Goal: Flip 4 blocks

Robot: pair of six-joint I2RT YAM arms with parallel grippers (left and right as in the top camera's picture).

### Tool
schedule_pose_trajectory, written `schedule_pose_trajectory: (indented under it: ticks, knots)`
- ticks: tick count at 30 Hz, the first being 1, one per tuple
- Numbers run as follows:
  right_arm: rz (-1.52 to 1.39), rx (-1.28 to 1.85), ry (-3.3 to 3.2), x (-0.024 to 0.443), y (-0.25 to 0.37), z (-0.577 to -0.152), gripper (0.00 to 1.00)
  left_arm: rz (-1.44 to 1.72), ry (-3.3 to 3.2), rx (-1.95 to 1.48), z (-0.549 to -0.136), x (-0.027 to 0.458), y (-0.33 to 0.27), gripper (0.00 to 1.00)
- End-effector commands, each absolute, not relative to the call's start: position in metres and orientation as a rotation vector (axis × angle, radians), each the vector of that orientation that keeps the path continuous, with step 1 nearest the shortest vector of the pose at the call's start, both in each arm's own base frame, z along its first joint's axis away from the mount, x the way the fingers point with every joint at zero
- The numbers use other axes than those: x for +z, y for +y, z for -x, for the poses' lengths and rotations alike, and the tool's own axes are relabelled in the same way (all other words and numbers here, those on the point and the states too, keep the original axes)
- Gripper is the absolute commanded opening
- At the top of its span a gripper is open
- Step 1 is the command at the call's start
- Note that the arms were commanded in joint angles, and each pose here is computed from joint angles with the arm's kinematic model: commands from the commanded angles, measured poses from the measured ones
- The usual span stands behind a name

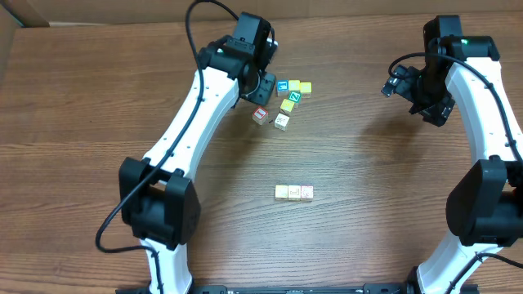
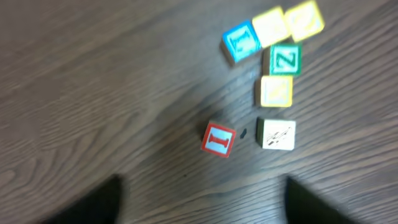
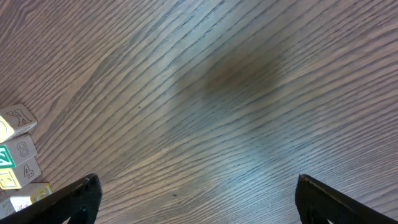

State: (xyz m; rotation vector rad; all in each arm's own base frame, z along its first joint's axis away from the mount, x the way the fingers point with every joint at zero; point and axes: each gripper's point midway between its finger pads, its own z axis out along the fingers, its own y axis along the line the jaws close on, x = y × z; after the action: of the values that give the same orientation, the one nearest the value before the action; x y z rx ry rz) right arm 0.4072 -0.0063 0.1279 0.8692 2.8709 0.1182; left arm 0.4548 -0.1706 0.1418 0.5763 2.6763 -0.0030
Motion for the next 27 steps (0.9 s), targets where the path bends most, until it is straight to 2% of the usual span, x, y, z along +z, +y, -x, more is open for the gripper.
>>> schedule_pose_trajectory:
  ticks: [1, 2, 3, 5, 6, 7, 11, 12, 13, 16, 19, 20, 21, 22, 23, 27]
  knots:
    - [-0.852, 0.127, 2.848, 0.138, -0.007, -0.408, 1.0, -0.674, 2.723, 0.02, -0.453, 0.116, -0.169, 1.0]
    - [-0.852, 0.127, 2.848, 0.138, -0.007, -0.408, 1.0, -0.679, 2.74, 0.029, -0.451, 0.111, -0.168, 1.0]
    - [-0.852, 0.127, 2.849, 0.138, -0.007, -0.408, 1.0, -0.684, 2.756, 0.027, -0.448, 0.108, -0.168, 0.93]
    - [-0.852, 0.127, 2.848, 0.138, -0.007, -0.408, 1.0, -0.692, 2.775, 0.022, -0.446, 0.1, -0.168, 0.59]
    - [-0.852, 0.127, 2.848, 0.138, -0.007, -0.408, 1.0, -0.693, 2.781, 0.023, -0.446, 0.097, -0.168, 0.47]
    - [-0.852, 0.127, 2.848, 0.138, -0.007, -0.408, 1.0, -0.696, 2.791, 0.025, -0.446, 0.09, -0.168, 0.41]
    - [-0.852, 0.127, 2.849, 0.138, -0.007, -0.408, 1.0, -0.711, 2.839, 0.032, -0.444, 0.067, -0.168, 0.41]
    - [-0.852, 0.127, 2.849, 0.138, -0.007, -0.408, 1.0, -0.716, 2.853, 0.031, -0.444, 0.06, -0.168, 0.54]
    - [-0.852, 0.127, 2.849, 0.138, -0.007, -0.408, 1.0, -0.727, 2.865, 0.013, -0.442, 0.055, -0.17, 0.76]
    - [-0.852, 0.127, 2.849, 0.138, -0.007, -0.408, 1.0, -0.81, 2.877, -0.085, -0.436, 0.043, -0.181, 1.0]
    - [-0.852, 0.127, 2.849, 0.138, -0.007, -0.408, 1.0, -0.82, 2.886, -0.118, -0.435, 0.036, -0.185, 1.0]
    - [-0.852, 0.127, 2.848, 0.138, -0.007, -0.408, 1.0, -0.834, 2.875, -0.094, -0.437, 0.036, -0.182, 0.97]
    - [-0.852, 0.127, 2.849, 0.138, -0.007, -0.408, 1.0, -0.828, 2.871, -0.074, -0.439, 0.036, -0.179, 0.7]
    - [-0.852, 0.127, 2.848, 0.138, -0.007, -0.408, 1.0, -0.822, 2.868, -0.058, -0.442, 0.037, -0.177, 0.52]
    - [-0.852, 0.127, 2.848, 0.138, -0.007, -0.408, 1.0, -0.817, 2.867, -0.057, -0.442, 0.037, -0.176, 0.45]
    - [-0.852, 0.127, 2.848, 0.138, -0.007, -0.408, 1.0, -0.811, 2.868, -0.062, -0.443, 0.037, -0.174, 0.47]
